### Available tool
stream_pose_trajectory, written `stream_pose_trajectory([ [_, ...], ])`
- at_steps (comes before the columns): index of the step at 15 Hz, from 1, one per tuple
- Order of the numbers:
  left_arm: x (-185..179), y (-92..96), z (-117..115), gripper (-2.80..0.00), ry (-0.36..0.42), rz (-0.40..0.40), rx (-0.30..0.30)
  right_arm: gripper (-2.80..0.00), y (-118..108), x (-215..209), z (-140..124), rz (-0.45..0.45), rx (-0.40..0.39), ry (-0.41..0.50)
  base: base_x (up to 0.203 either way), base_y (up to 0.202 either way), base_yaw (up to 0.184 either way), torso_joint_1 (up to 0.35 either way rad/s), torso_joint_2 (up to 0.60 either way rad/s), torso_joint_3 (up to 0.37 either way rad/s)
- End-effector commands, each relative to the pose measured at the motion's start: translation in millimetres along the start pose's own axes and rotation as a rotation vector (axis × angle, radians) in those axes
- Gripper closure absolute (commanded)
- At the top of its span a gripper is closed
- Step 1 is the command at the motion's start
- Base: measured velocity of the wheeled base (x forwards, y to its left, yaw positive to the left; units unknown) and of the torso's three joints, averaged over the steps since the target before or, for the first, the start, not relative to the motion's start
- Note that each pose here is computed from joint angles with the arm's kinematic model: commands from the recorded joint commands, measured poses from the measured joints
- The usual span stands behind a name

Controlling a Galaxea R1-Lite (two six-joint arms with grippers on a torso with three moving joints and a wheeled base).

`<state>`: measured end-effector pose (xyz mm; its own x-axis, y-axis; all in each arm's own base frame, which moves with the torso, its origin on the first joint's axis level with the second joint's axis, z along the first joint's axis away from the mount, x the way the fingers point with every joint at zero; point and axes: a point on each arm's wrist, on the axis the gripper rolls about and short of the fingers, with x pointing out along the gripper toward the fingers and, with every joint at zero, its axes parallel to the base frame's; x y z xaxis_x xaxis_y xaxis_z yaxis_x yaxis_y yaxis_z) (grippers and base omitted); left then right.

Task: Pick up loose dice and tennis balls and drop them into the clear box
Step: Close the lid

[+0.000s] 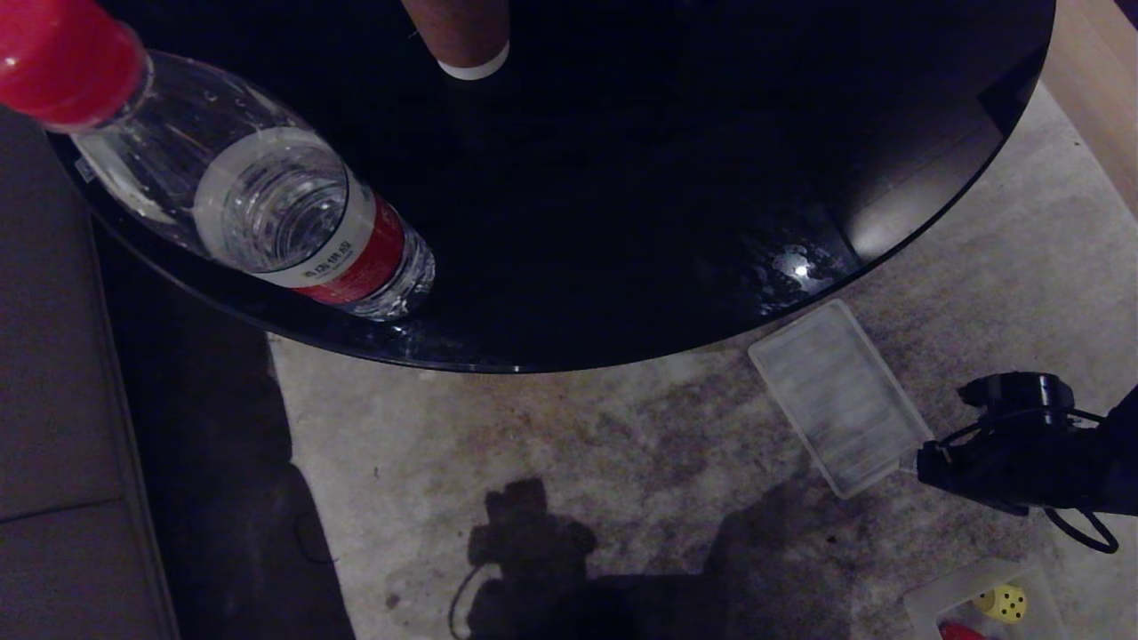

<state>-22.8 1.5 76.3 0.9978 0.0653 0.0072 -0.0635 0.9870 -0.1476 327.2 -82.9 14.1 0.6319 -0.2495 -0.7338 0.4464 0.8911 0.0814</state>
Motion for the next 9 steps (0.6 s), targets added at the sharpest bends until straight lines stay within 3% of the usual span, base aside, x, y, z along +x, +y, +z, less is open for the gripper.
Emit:
stream_pose_trajectory([
  [1, 0.1, 0.0, 0.2, 0.0, -0.001, 0.001, -0.001, -2.8, -3.9, 20.2, -6.0, -0.017, 0.05, 0.032, 0.0, 0.0, 0.0, 0.0, 0.0, 0.0],
  [9, 0.1, 0.0, 0.2, 0.0, 0.0, 0.002, -0.001, -2.8, -2.8, 68.7, -17.2, 0.073, 0.144, 0.063, 0.0, 0.0, 0.0, 0.0, 0.0, 0.0],
])
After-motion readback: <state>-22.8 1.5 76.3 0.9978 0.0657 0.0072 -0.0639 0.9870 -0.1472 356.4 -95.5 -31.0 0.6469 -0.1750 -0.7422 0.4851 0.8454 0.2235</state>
